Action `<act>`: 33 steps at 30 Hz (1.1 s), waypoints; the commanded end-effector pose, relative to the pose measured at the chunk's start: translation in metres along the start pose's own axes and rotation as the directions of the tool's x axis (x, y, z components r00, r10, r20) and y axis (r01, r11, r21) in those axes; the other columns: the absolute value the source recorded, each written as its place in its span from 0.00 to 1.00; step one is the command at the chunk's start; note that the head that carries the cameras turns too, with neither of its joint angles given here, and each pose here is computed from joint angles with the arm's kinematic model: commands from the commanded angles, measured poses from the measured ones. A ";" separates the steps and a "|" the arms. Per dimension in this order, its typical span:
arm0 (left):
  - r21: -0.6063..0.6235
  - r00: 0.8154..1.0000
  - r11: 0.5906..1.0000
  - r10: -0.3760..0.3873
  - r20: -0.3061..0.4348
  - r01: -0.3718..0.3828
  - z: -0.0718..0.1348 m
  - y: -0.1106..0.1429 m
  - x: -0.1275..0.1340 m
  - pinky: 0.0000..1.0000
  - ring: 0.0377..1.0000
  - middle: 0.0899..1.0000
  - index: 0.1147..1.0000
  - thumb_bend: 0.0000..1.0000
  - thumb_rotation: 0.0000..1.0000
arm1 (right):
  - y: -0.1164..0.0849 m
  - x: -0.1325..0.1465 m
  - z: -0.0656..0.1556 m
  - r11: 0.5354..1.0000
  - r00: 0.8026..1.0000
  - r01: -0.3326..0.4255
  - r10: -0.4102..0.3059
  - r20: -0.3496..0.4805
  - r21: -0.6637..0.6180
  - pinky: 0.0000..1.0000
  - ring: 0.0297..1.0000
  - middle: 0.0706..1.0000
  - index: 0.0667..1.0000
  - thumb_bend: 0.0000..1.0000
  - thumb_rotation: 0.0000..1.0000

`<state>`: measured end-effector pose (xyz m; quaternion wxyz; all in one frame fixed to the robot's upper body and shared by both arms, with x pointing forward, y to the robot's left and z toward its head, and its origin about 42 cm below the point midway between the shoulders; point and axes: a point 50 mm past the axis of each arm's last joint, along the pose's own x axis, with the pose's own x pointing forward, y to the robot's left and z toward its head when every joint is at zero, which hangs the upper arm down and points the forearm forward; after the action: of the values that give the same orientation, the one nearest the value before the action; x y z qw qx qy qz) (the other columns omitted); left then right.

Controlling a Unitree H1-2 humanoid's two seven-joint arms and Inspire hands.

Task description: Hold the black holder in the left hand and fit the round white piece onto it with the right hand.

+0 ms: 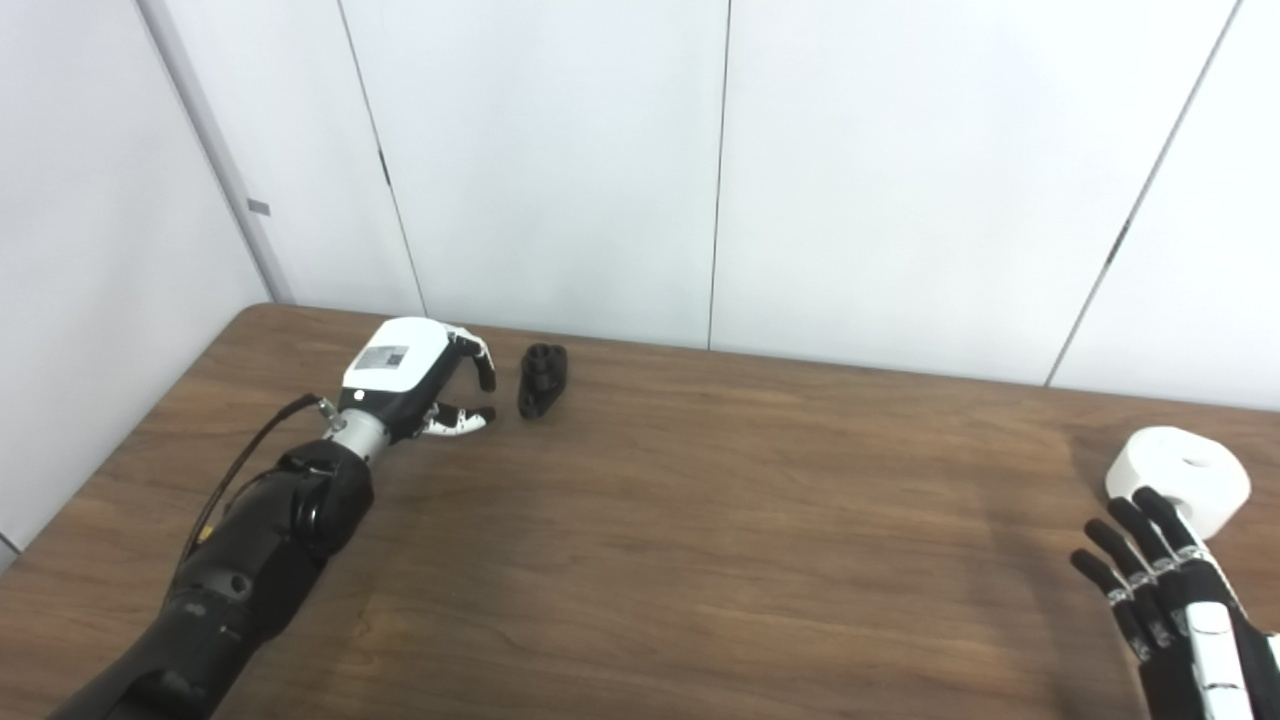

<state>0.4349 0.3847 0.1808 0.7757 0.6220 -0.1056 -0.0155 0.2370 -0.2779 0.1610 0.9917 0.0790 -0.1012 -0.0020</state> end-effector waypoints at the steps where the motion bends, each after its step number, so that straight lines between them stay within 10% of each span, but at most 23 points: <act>1: 0.019 0.994 0.994 0.106 0.021 -0.107 0.001 0.031 0.016 0.81 0.79 0.68 0.42 0.52 0.06 | 0.001 0.007 0.014 1.000 0.998 -0.015 0.016 0.068 -0.005 0.84 0.87 0.89 0.87 0.35 0.73; 10: 0.027 0.995 0.995 0.094 -0.045 -0.093 0.008 0.019 0.019 0.80 0.80 0.70 0.43 0.52 0.07 | -0.003 0.006 0.010 1.000 0.998 -0.013 0.014 0.063 -0.015 0.82 0.88 0.89 0.88 0.32 0.75; 12: 0.041 0.995 0.996 0.076 -0.057 -0.074 0.011 0.017 0.020 0.79 0.82 0.72 0.53 0.90 0.23 | -0.004 0.006 0.010 1.000 0.998 -0.008 0.009 0.061 -0.012 0.82 0.87 0.89 0.87 0.31 0.75; 15: 0.028 0.995 0.998 0.054 -0.089 -0.052 0.014 0.015 0.023 0.81 0.84 0.76 0.60 0.99 0.32 | -0.005 0.006 0.010 1.000 0.998 -0.006 0.007 0.060 -0.013 0.82 0.87 0.89 0.87 0.32 0.75; 33: -0.004 0.986 1.000 -0.026 -0.167 0.026 0.038 0.002 0.033 0.85 0.91 0.86 0.73 1.00 0.54 | -0.009 0.008 0.011 1.000 0.997 -0.002 0.003 0.072 -0.008 0.84 0.87 0.88 0.86 0.34 0.71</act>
<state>0.4454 0.3488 0.1619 0.7856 0.6186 0.0084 0.0081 0.2388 -0.2863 0.1588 0.9921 0.0779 -0.0984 -0.0076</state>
